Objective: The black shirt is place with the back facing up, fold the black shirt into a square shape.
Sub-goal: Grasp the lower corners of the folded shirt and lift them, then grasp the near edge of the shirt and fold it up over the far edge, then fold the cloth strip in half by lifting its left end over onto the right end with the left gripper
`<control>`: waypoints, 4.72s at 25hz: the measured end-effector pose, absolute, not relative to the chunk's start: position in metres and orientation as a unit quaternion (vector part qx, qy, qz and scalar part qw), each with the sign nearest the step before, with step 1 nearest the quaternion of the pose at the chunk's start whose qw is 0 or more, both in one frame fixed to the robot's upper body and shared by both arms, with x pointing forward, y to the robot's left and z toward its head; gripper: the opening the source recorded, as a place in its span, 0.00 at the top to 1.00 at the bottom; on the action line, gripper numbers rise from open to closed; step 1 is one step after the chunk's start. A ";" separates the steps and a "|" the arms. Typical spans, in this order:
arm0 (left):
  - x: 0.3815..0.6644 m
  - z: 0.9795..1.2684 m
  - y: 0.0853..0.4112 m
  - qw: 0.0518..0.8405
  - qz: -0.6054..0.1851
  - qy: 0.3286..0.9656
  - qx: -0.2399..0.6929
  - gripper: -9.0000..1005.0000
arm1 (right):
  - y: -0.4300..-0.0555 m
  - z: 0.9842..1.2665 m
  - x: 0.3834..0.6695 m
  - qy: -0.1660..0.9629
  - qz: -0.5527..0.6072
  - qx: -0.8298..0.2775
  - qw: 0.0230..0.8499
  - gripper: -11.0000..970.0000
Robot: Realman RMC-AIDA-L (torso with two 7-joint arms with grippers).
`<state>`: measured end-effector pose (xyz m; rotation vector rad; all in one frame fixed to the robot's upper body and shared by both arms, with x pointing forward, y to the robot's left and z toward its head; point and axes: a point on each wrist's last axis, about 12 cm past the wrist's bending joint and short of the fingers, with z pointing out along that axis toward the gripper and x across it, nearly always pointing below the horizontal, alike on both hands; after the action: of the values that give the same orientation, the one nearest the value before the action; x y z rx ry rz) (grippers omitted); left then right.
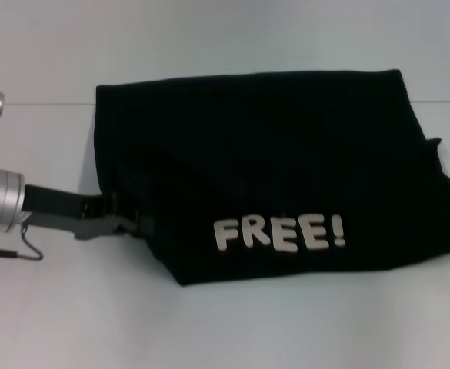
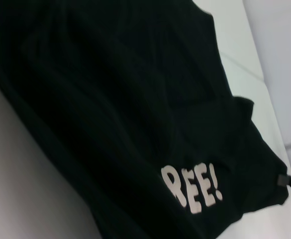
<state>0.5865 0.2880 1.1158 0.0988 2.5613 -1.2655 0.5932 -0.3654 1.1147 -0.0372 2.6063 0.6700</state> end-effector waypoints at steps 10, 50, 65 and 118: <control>0.534 1.111 0.292 0.003 -0.453 0.885 0.106 0.99 | -0.394 1.110 0.516 0.954 0.282 -0.018 0.099 0.87; 0.644 1.125 0.292 0.275 -0.369 0.884 -0.086 0.98 | -0.344 1.123 0.653 0.872 0.299 0.115 0.369 0.87; 0.648 1.111 0.284 0.336 -0.354 0.863 -0.133 0.97 | -0.316 1.088 0.660 0.880 0.213 0.151 0.396 0.87; 0.657 1.125 0.305 0.345 -0.340 0.858 -0.172 0.52 | -0.313 1.173 0.698 0.892 0.219 0.075 0.387 0.35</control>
<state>0.6571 0.3053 1.1249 -0.4454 2.2278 -0.8840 0.6978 -0.3131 1.1733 0.1913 2.2712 0.5566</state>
